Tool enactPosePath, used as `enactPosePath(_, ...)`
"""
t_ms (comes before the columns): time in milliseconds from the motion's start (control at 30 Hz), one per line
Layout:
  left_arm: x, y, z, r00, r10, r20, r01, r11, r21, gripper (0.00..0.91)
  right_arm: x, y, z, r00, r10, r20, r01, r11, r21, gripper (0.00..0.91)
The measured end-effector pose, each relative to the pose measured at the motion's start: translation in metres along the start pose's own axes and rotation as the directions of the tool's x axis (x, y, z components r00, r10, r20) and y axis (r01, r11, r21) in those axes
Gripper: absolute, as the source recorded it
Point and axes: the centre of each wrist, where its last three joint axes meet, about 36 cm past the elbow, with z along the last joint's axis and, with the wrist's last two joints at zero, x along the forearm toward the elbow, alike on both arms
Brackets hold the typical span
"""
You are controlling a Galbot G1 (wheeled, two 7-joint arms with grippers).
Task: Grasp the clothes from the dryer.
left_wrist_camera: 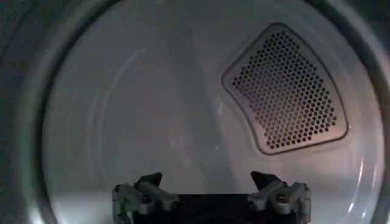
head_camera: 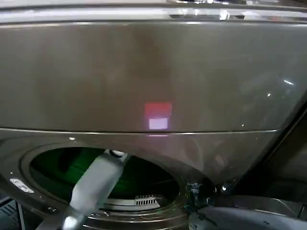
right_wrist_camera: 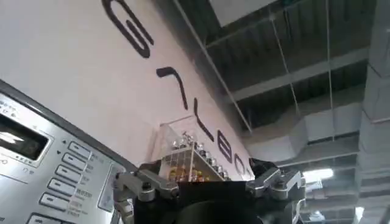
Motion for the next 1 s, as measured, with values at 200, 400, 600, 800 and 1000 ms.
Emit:
enactPosePath(200, -0.019, -0.002, -0.007, 1.000, 0.027, -0.016, -0.027, 1.000, -0.003, 0.907, 0.001, -0.001, 0.000, 1.000, 0.004, 0.000, -0.004, 1.000, -0.004, 0.907)
enactPosePath(400, -0.033, -0.001, -0.011, 0.998, 0.037, -0.046, -0.038, 0.999, -0.005, 0.907, 0.001, 0.002, 0.000, 1.000, -0.003, 0.003, 0.003, 1.000, -0.012, 0.907)
enactPosePath(600, -0.046, 0.011, -0.015, 0.993, 0.080, -0.091, -0.084, 0.996, -0.036, 0.907, 0.001, 0.002, 0.000, 1.000, -0.004, 0.002, 0.004, 1.000, -0.013, 0.907)
enactPosePath(800, -0.058, 0.016, -0.020, 0.972, 0.185, -0.148, -0.197, 0.978, -0.074, 0.907, 0.000, 0.003, 0.000, 1.000, -0.009, 0.004, 0.009, 1.000, -0.016, 0.907)
enactPosePath(1000, -0.071, 0.020, -0.021, 0.928, 0.316, -0.199, -0.343, 0.931, -0.121, 0.907, 0.000, 0.003, -0.001, 1.000, -0.009, 0.006, 0.009, 1.000, -0.015, 0.907)
